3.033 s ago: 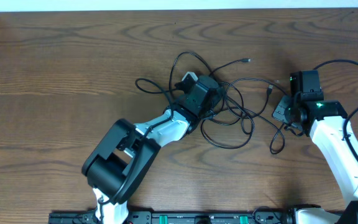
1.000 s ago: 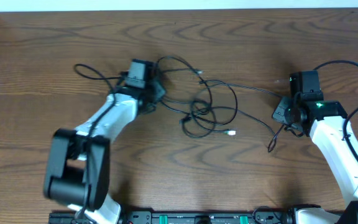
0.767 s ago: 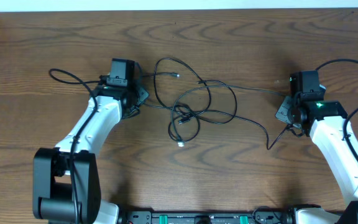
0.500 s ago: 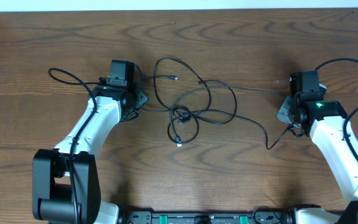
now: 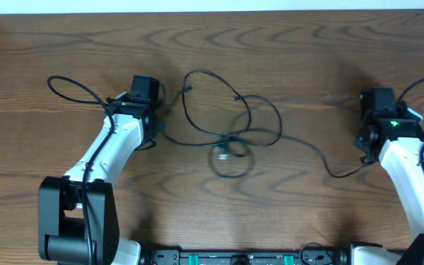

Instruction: Untangle cables

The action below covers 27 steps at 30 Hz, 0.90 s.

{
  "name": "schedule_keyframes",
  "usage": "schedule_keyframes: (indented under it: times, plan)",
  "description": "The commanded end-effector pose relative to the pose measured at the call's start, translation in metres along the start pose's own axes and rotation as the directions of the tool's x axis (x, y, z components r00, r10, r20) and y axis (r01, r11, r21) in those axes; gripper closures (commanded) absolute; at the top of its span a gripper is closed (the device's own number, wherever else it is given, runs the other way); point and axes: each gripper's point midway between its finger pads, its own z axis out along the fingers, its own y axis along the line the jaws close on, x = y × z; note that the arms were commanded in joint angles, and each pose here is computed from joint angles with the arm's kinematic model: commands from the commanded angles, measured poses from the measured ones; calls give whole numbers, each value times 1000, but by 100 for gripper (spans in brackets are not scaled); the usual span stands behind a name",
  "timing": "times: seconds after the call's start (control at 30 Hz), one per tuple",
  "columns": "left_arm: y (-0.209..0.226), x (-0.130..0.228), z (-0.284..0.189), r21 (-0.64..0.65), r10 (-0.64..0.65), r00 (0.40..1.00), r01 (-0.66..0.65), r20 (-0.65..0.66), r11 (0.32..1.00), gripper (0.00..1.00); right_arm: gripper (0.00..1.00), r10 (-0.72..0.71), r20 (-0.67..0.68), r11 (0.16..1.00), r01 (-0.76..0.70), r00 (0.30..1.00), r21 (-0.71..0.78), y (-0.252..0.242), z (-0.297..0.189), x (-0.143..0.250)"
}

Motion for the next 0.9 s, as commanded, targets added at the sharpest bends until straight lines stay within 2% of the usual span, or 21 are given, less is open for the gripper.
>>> schedule_keyframes:
  times: [0.0, 0.17, 0.23, 0.27, 0.3, 0.33, 0.4, 0.47, 0.53, 0.7, 0.87]
  plan:
    - [9, -9, -3, -47, 13, 999, -11, 47, 999, 93, 99, 56, -12, 998, -57, 998, -34, 5, -1, -3]
    - [6, -6, -3, -28, 1, 1000, 0, 30, 1000, 92, 99, 61, -85, 985, -74, 995, -157, 28, -3, 6]
    - [-10, 10, -3, 68, 4, 998, 0, -64, 998, 91, 99, 50, -143, 969, -82, 988, -234, 43, -7, 15]
    - [-18, 18, -5, 115, 9, 994, 4, -110, 993, 86, 99, 31, -164, 960, -75, 986, -268, 49, -9, 19]
    - [-30, 28, -8, 182, 23, 985, 9, -172, 983, 74, 97, 6, -170, 954, -56, 985, -294, 53, -11, 21]
    - [-35, 34, -10, 212, 34, 979, 9, -199, 977, 66, 94, -10, -169, 950, -43, 986, -308, 56, -12, 22]
    - [-50, 48, -18, 305, 79, 958, 10, -277, 952, 45, 84, -29, -166, 946, -26, 986, -324, 59, -13, 23]
    - [-61, 60, -26, 385, 134, 935, 3, -329, 923, 32, 71, -29, -166, 944, -27, 986, -328, 61, -14, 23]
    - [-71, 70, -35, 447, 176, 913, 7, -368, 895, 24, 61, -34, -177, 938, -30, 984, -346, 64, -15, 25]
    - [-84, 85, -43, 474, 220, 904, -22, -367, 880, 22, 53, -85, -207, 893, -18, 975, -450, 82, -24, 31]
    - [-105, 104, -52, 438, 124, 904, 76, -410, 896, 22, 50, -102, -209, 881, -10, 973, -473, 89, -27, 35]
